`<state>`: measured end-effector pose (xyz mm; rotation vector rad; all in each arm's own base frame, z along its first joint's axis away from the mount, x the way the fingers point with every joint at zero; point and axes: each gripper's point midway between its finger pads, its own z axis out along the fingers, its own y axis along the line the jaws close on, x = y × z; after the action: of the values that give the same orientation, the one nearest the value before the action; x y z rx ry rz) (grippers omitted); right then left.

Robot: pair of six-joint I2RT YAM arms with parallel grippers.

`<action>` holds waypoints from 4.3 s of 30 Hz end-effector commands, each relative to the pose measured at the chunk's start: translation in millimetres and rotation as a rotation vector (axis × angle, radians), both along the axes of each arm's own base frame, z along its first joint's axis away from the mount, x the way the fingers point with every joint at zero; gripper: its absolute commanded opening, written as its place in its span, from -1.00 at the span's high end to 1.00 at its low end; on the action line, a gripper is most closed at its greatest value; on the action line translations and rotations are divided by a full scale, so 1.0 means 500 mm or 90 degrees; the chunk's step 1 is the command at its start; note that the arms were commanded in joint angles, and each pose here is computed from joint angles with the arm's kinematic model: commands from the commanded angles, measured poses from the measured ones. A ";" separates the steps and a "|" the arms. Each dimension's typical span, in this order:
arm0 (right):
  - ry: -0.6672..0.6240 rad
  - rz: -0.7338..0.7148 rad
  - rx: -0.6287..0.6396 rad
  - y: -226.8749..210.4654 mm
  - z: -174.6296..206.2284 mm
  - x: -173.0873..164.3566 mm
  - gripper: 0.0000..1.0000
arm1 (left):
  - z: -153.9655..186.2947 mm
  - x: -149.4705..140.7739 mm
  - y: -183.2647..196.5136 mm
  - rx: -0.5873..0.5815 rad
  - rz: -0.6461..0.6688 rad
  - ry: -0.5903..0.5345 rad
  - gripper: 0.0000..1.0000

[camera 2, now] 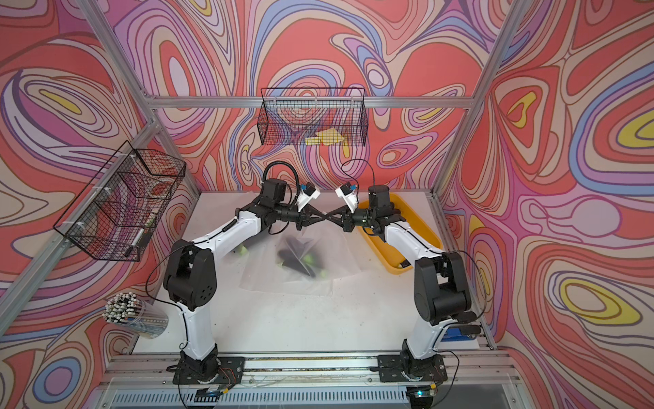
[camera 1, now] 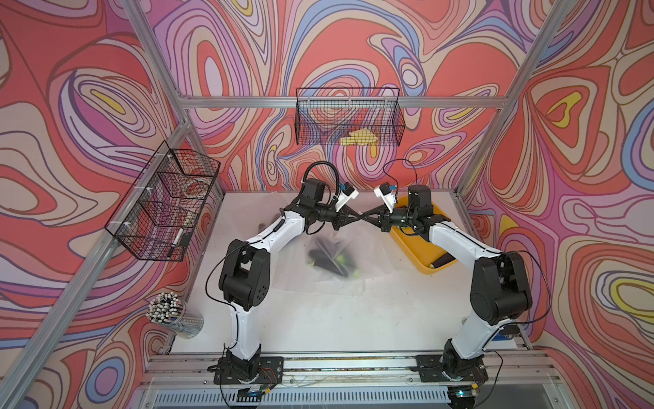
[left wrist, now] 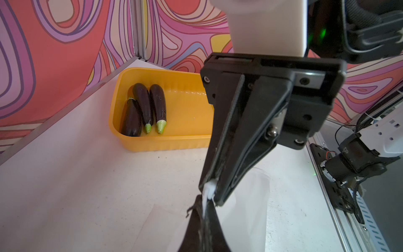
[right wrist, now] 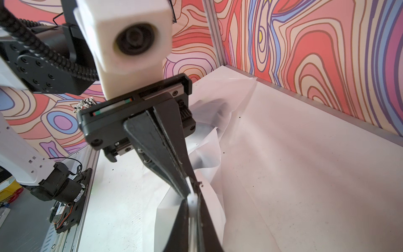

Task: Place the eggplant in a zip-top bag and seal the zipper
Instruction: Zip the zipper on the zipper food storage bag.

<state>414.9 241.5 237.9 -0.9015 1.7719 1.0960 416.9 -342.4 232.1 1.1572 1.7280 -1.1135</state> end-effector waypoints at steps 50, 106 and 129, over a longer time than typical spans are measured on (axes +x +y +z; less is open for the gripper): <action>0.149 -0.170 -0.056 -0.083 -0.118 -0.093 0.93 | 0.049 0.206 0.196 -0.048 0.303 0.004 1.00; 0.178 -0.222 -0.087 -0.126 -0.125 -0.118 0.92 | 0.025 0.211 0.216 -0.060 0.305 0.024 1.00; 0.185 -0.230 -0.086 -0.133 -0.133 -0.123 0.90 | 0.016 0.213 0.219 -0.054 0.313 0.030 1.00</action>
<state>362.9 183.8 185.8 -0.5212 2.0937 0.9122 504.0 -254.0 229.5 0.6767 1.8723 -0.9956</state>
